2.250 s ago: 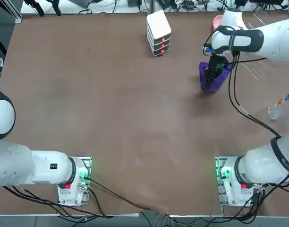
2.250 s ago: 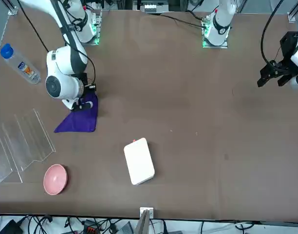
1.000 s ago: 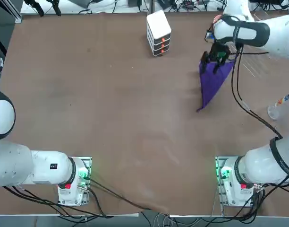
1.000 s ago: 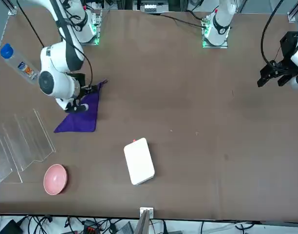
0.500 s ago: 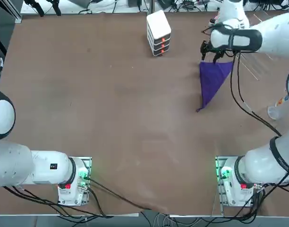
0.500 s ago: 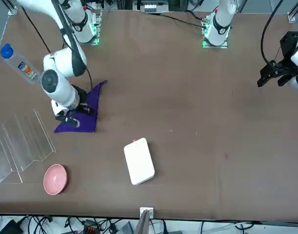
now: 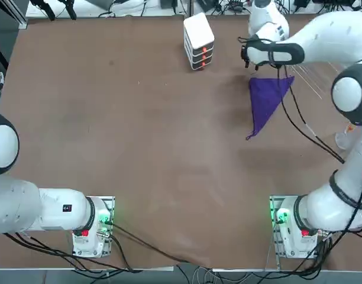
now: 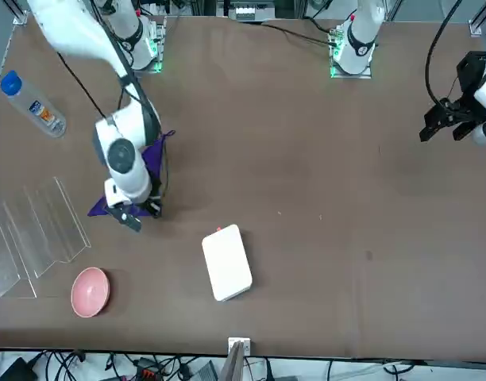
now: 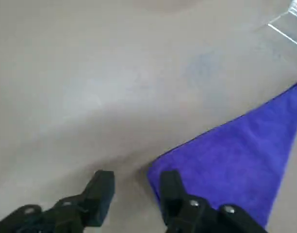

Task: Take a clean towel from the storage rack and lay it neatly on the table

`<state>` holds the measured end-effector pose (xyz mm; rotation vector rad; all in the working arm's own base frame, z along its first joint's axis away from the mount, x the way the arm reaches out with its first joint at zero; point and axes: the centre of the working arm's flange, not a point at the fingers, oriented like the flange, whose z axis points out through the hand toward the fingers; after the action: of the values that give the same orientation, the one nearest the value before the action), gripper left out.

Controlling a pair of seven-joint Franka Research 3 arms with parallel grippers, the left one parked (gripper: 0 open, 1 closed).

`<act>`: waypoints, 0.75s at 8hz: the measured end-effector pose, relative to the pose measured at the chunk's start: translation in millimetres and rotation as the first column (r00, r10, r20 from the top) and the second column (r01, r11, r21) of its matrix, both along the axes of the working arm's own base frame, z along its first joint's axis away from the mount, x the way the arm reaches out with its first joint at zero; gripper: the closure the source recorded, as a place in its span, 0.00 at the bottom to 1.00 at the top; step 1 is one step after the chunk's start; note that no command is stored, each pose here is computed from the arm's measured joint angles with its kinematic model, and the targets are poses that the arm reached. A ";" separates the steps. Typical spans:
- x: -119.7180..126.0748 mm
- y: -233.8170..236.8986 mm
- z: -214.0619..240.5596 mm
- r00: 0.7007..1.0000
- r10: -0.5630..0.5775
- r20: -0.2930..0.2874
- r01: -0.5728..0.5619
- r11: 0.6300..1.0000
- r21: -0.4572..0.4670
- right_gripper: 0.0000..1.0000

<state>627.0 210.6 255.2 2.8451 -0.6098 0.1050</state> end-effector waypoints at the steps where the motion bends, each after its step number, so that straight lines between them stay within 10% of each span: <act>1: 7.7 5.3 -11.1 1.000 -0.021 -0.020 0.020 0.999 -0.029 0.41; 6: 10.8 -13.3 -54.6 0.989 -0.125 -0.078 0.115 0.986 -0.119 0.47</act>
<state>637.8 197.3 200.6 2.6800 -0.7307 -0.0024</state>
